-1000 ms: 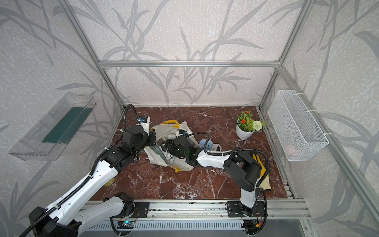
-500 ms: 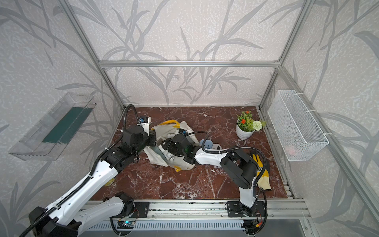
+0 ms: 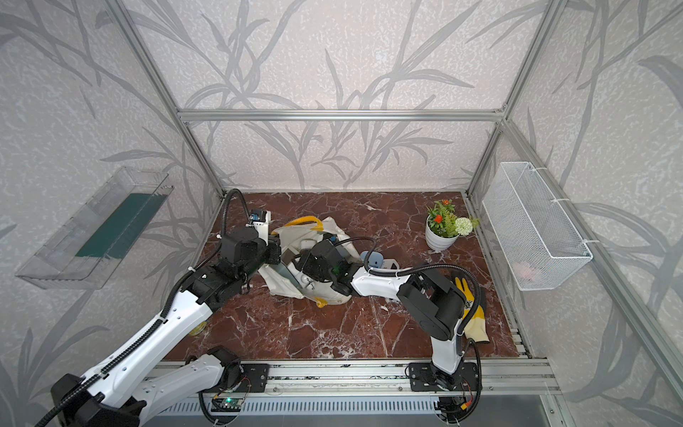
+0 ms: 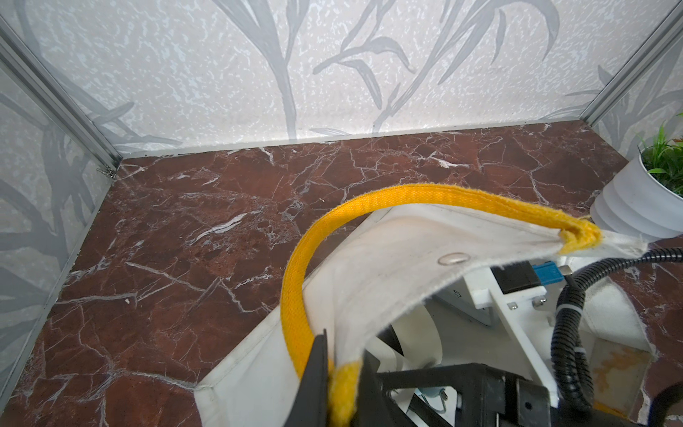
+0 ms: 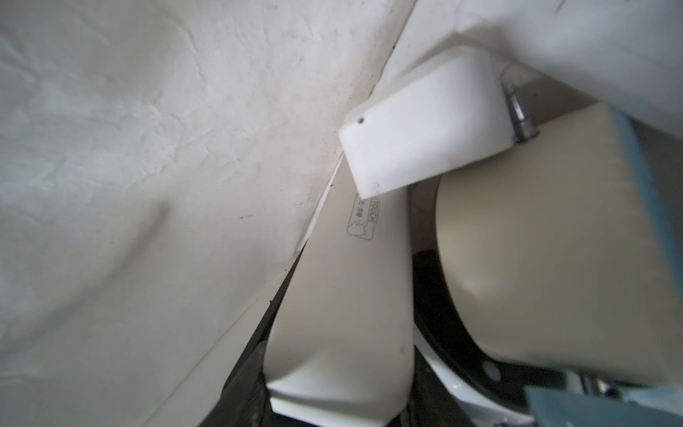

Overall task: Take the alarm clock out of the canvas bag
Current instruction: Pick up the alarm from the canvas bag.

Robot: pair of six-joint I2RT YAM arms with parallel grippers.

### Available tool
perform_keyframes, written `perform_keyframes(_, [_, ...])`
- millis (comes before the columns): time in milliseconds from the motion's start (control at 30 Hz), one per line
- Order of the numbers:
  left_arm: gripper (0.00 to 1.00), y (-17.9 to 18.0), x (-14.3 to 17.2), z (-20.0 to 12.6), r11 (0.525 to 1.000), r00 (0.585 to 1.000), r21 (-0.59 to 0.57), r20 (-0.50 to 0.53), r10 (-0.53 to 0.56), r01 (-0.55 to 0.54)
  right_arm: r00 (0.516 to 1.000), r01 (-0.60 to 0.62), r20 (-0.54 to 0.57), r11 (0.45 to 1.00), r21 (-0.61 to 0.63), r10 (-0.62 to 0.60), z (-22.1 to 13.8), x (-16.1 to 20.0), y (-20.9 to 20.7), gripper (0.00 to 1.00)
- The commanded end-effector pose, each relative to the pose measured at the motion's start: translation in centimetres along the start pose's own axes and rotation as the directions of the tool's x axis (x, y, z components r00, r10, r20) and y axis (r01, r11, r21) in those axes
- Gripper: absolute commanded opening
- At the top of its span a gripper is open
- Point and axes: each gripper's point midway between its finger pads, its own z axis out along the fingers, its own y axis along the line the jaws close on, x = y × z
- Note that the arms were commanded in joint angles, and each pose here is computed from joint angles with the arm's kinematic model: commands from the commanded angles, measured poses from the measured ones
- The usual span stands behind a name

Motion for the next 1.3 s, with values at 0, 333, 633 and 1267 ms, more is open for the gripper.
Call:
perform_keyframes(0, [0.00, 0.2, -1.6, -0.7, 1.000, 0.999, -0.013, 0.054, -0.009, 0.009, 0.998, 0.065, 0.009, 0.996, -0.063, -0.065, -1.3, -0.8, 2.8, 0.36])
perform_keyframes(333, [0.00, 0.9, -1.5, -0.6, 0.998, 0.999, -0.061, 0.042, -0.012, 0.015, 0.981, 0.193, -0.009, 0.977, -0.094, -0.194, -3.7, -0.6, 5.1, 0.34])
perform_keyframes(633, [0.00, 1.4, -1.4, -0.6, 0.995, 0.999, -0.091, 0.035, -0.029, 0.032, 0.940, 0.336, -0.021, 0.933, -0.129, -0.341, -7.0, -0.2, 7.3, 0.34])
perform_keyframes(1267, [0.00, 1.8, -1.5, -0.7, 0.993, 0.998, -0.110, 0.037, -0.043, 0.047, 0.847, 0.532, 0.007, 0.845, -0.050, -0.532, -14.8, -0.4, 5.5, 0.33])
